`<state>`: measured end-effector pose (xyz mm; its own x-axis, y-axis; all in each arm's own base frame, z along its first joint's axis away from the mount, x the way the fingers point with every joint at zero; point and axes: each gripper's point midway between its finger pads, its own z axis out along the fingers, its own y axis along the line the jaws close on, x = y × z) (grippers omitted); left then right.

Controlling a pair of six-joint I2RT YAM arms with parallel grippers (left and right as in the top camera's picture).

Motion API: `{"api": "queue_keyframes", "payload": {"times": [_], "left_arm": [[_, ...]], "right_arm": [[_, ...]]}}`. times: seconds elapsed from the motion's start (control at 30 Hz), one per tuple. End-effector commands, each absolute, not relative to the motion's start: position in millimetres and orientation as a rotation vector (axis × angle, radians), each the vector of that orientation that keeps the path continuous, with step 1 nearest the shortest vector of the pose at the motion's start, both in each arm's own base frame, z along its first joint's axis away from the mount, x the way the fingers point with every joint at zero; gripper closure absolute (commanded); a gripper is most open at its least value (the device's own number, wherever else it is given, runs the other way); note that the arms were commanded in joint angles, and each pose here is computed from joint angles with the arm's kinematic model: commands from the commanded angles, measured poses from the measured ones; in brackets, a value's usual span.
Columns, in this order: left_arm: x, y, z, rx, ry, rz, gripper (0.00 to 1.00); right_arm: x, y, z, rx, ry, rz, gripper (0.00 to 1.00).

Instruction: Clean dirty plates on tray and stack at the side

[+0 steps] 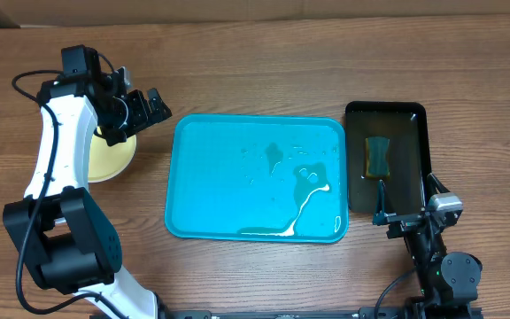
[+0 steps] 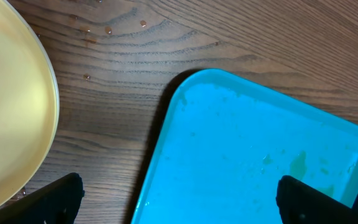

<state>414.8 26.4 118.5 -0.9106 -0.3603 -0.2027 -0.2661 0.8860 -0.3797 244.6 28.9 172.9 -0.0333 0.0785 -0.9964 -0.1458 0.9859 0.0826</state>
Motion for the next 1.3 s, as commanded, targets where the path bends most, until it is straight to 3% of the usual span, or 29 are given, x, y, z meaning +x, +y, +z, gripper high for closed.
{"api": "queue_keyframes", "payload": {"times": [0.0,0.77,1.03,1.27], "left_arm": [[413.5,26.5,113.4,-0.446,2.801,-0.499,0.0],[413.3,23.5,129.0,-0.42,2.768,-0.492,0.0],[390.6,-25.2,245.9,-0.164,2.511,-0.475,0.0],[327.7,-53.9,354.0,0.007,2.214,-0.469,0.0]], "right_arm": [[244.4,30.2,171.2,-0.065,1.59,0.18,0.0],[244.4,30.2,171.2,-0.065,1.59,0.18,0.0],[244.4,30.2,171.3,-0.065,1.589,0.18,0.0],[244.4,30.2,171.3,-0.065,1.589,0.18,0.0]]}}
